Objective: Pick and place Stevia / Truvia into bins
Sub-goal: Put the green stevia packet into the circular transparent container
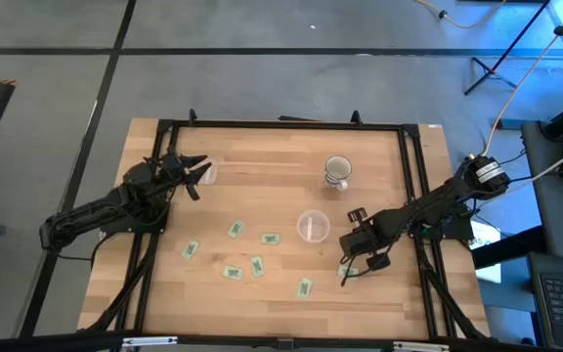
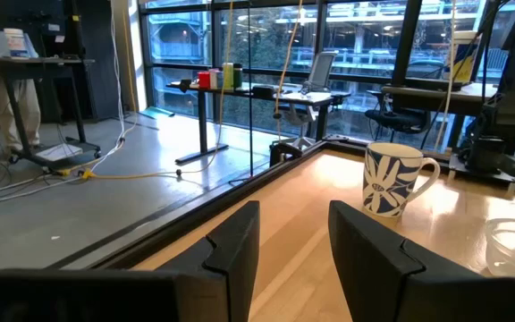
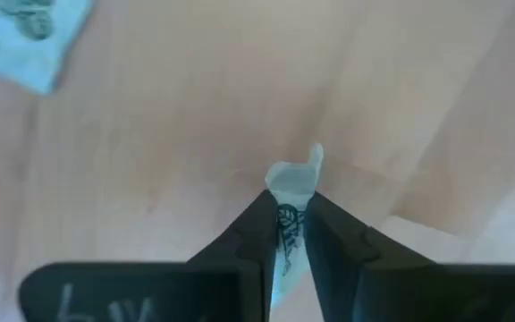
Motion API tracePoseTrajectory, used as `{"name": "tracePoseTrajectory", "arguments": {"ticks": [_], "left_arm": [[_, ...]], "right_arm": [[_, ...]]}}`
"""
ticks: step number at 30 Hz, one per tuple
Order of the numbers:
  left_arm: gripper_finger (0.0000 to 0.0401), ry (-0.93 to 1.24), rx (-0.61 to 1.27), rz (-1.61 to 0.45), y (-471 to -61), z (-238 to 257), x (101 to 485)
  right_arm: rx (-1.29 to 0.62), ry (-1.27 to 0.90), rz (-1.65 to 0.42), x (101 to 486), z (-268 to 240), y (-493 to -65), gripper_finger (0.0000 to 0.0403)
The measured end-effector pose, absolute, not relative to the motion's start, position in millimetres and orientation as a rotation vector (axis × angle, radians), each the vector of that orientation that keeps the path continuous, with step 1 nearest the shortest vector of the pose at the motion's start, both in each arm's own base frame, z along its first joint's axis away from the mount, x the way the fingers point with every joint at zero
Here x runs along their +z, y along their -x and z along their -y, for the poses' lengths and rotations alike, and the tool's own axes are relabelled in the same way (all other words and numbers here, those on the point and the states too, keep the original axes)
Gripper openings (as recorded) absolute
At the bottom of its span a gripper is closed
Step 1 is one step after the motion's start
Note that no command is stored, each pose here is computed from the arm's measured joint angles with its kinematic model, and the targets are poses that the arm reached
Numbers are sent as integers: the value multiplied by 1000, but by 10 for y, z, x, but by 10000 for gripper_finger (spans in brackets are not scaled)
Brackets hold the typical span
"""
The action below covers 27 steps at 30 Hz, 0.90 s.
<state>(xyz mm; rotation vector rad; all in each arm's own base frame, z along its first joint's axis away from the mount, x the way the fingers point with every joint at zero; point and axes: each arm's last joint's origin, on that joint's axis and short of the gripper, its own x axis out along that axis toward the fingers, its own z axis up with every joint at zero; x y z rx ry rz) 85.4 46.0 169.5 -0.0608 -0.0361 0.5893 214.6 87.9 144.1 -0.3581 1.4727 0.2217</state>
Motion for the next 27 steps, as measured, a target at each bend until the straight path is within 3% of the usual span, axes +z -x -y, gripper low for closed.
{"name": "tracePoseTrajectory", "arguments": {"ticks": [11,27], "left_arm": [[130,61,589,36,-854,-460,1696],[130,61,589,36,-854,-460,1696]], "right_arm": [[196,431,-1466,1726,-912,-2270,31],[165,503,-1048,2458,-691,-2938,31]]}}
